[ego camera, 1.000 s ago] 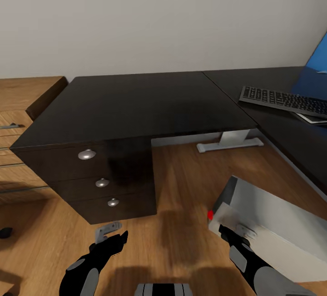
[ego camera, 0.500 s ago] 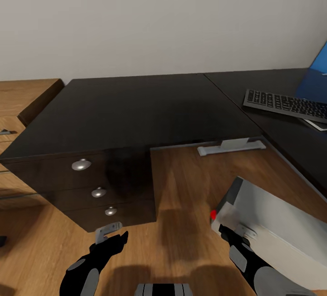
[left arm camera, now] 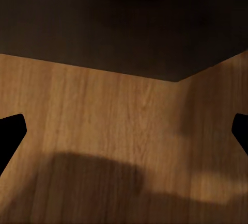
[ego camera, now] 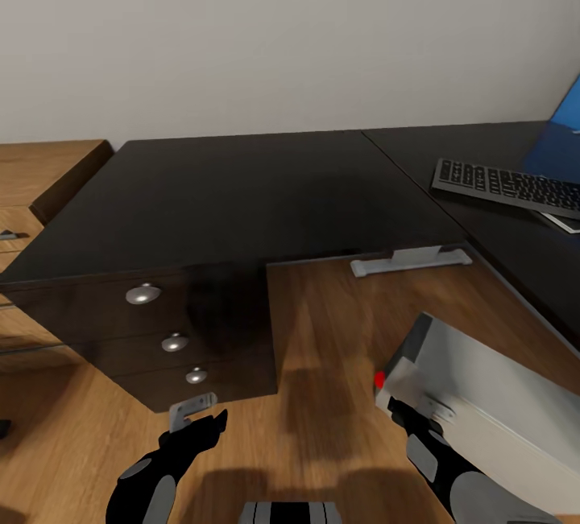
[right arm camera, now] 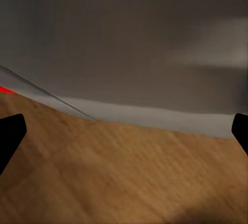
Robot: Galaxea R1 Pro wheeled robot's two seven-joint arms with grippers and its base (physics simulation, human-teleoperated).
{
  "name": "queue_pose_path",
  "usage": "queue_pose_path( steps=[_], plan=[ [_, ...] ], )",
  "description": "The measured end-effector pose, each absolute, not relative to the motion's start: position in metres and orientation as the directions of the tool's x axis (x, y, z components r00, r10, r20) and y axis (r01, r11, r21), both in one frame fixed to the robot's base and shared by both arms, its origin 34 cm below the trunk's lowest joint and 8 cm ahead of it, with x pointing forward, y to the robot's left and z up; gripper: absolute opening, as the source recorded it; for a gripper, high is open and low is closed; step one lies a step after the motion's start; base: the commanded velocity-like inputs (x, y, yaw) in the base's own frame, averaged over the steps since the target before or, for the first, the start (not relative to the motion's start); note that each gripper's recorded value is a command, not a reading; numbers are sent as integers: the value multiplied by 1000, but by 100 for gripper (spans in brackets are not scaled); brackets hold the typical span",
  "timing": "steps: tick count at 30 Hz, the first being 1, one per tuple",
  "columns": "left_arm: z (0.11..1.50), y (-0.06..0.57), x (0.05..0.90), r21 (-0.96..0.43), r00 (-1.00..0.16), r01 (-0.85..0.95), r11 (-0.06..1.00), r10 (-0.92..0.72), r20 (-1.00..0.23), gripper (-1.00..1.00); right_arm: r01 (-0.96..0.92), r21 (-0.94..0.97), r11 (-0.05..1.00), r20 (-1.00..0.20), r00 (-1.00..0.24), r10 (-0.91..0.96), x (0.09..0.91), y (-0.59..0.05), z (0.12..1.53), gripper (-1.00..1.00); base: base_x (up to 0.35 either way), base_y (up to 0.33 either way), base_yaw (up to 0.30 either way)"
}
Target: In the bedroom, organize the workspace by keeping the computer under the desk, ensuring the monitor is on the desk, placing the keyboard on the desk next to the monitor, placing the mouse on the desk next to the keyboard, moving the folder from the swivel chair onto the desk next to the mouse, stacking the notebook on top of the folder with the pen on top of the notebook, and positioning the swivel chair next to the desk.
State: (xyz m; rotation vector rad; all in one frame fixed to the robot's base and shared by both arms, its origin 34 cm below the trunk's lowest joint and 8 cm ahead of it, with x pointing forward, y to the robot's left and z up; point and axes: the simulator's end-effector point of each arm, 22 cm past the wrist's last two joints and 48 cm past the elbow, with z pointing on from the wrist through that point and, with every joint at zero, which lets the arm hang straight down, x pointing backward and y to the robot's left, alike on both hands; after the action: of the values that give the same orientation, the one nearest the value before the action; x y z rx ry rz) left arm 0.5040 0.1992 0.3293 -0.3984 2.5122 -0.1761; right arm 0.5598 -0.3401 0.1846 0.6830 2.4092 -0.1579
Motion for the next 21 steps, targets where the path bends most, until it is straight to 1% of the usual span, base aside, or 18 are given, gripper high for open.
queue_pose_path(
  steps=[6,21],
  plan=[
    [329,199,504,-212,-786,-243,946,-321,-529,100,507,51,860,-599,-674,433,560,-340,185,100,-228,0,0],
    [329,200,504,-211,-785,-244,946,-321,-529,100,506,51,861,-599,-674,432,560,-340,184,100,-328,14,0]
  ],
)
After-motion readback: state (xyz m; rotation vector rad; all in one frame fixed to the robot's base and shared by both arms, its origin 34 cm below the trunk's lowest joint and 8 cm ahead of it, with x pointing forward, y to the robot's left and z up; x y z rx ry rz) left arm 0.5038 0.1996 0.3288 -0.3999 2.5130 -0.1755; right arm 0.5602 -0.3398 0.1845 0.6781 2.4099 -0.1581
